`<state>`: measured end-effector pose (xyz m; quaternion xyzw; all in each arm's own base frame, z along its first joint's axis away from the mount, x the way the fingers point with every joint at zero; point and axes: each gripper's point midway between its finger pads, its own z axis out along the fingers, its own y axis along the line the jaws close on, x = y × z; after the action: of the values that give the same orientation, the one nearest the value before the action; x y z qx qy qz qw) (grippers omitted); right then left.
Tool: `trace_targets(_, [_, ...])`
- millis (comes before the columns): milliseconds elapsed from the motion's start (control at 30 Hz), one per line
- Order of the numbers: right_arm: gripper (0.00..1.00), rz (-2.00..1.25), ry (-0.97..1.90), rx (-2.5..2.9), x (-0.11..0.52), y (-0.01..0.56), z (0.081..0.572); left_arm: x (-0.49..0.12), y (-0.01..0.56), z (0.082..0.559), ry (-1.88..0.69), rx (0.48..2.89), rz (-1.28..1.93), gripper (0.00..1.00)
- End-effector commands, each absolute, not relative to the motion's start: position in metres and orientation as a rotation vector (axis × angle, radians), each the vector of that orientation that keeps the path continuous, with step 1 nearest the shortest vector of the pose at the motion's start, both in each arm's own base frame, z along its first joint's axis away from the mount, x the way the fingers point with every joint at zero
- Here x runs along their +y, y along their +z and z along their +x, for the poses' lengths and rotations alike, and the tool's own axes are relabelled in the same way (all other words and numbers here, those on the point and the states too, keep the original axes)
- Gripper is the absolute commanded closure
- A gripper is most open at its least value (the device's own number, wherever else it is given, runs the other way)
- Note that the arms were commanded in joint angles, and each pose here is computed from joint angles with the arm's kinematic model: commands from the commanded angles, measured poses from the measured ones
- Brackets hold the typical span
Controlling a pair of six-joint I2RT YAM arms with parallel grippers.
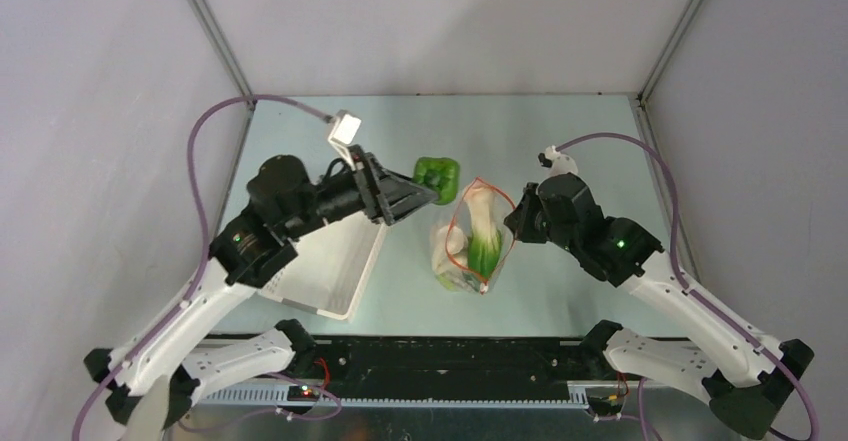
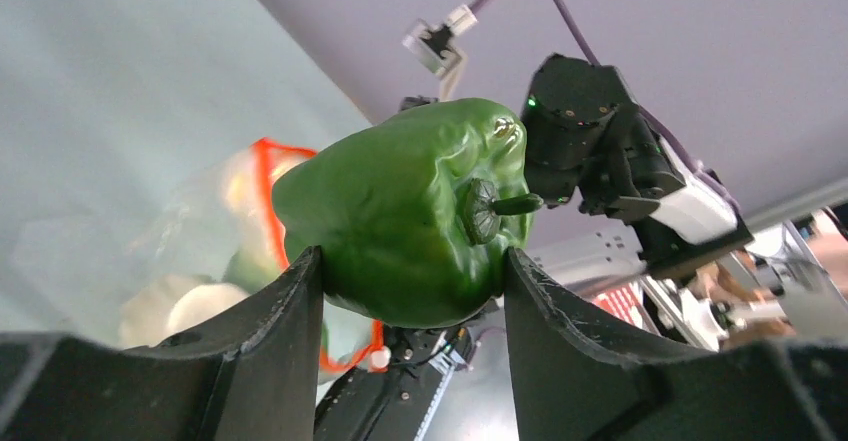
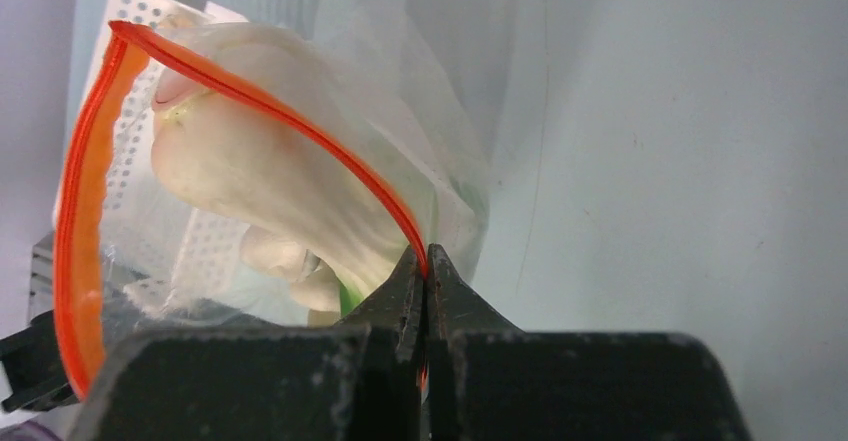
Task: Place the food in the zip-top bag and seal the zipper
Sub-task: Pick up the fake vegetable from the bin, then place the fake vegetable in the zipper food storage bag.
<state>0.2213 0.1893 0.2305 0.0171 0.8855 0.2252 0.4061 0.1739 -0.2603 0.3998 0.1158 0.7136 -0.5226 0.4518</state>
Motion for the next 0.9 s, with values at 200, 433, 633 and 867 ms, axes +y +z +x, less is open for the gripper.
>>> trace_targets(200, [1.00, 0.031, 0.718, 2.141, 0.203, 0.277, 0.213, -0.323, 0.401, 0.142, -1.388, 1.735, 0.622, 1.00])
trace_targets(433, [1.00, 0.032, 0.712, 2.153, 0.204, 0.274, 0.214, -0.334, 0.346, 0.142, -1.252, 1.925, 0.665, 1.00])
trace_targets(633, [1.00, 0.044, 0.679, 2.161, 0.199, 0.271, 0.214, -0.317, 0.291, 0.145, -1.072, 2.126, 0.653, 1.00])
trace_targets(867, [1.00, 0.037, 0.675, 2.170, 0.199, 0.269, 0.214, -0.313, 0.275, 0.146, -1.041, 2.163, 0.630, 1.00])
